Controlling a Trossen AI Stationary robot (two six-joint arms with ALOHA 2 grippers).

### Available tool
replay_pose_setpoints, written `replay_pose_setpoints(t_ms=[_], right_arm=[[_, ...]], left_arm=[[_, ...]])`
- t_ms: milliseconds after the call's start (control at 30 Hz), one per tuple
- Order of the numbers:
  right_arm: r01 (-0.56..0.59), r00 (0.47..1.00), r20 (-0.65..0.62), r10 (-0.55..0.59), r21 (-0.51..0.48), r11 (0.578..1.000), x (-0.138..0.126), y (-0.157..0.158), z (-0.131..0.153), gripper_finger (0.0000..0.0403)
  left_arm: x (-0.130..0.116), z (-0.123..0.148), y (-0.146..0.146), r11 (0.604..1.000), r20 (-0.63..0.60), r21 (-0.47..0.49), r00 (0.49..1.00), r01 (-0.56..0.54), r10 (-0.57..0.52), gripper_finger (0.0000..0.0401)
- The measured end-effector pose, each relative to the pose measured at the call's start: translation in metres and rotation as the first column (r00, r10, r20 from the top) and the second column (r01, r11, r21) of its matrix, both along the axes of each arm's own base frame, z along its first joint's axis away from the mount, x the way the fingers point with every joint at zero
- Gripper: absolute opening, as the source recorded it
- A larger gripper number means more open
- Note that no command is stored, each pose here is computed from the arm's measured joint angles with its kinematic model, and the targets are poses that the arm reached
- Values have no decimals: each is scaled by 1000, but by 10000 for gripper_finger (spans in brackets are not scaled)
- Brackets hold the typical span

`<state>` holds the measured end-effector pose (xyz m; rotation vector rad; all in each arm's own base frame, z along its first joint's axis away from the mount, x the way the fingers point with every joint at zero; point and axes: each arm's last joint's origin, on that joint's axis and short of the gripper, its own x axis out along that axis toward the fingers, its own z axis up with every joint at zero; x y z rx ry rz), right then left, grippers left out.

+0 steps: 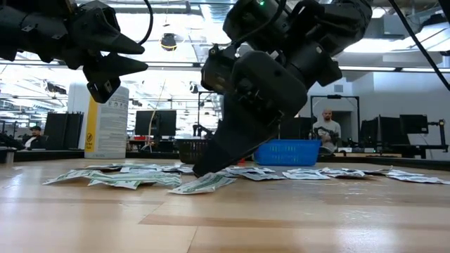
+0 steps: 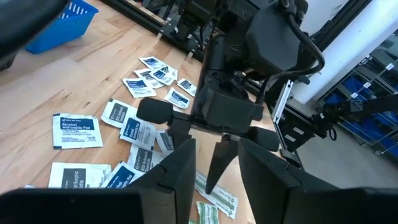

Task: Pick & Place First Aid Supplies
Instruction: Put the bandage into the red basket

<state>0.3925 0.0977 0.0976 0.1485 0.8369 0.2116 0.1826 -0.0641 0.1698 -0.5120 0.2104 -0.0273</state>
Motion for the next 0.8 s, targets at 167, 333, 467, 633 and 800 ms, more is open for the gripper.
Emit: replay_pose_setpoints(t_ms=[167, 333, 467, 633, 800], right_arm=[[-16, 1000, -24, 15, -29, 999, -2, -3, -2, 169], [-58, 998, -39, 56, -65, 996, -4, -1, -5, 161], [-58, 997, -48, 54, -73, 996, -6, 1, -6, 154], [-71, 997, -45, 66, -116, 991, -7, 2, -7, 143], [-95, 995, -39, 89, -167, 981, -8, 5, -8, 120]], left_arm=[[0, 0, 0, 1000, 0, 0, 1000, 0, 0, 122], [0, 0, 0, 1000, 0, 0, 1000, 0, 0, 122], [0, 0, 0, 1000, 0, 0, 1000, 0, 0, 122], [0, 0, 0, 1000, 0, 0, 1000, 0, 0, 122], [0, 0, 0, 1000, 0, 0, 1000, 0, 0, 122]])
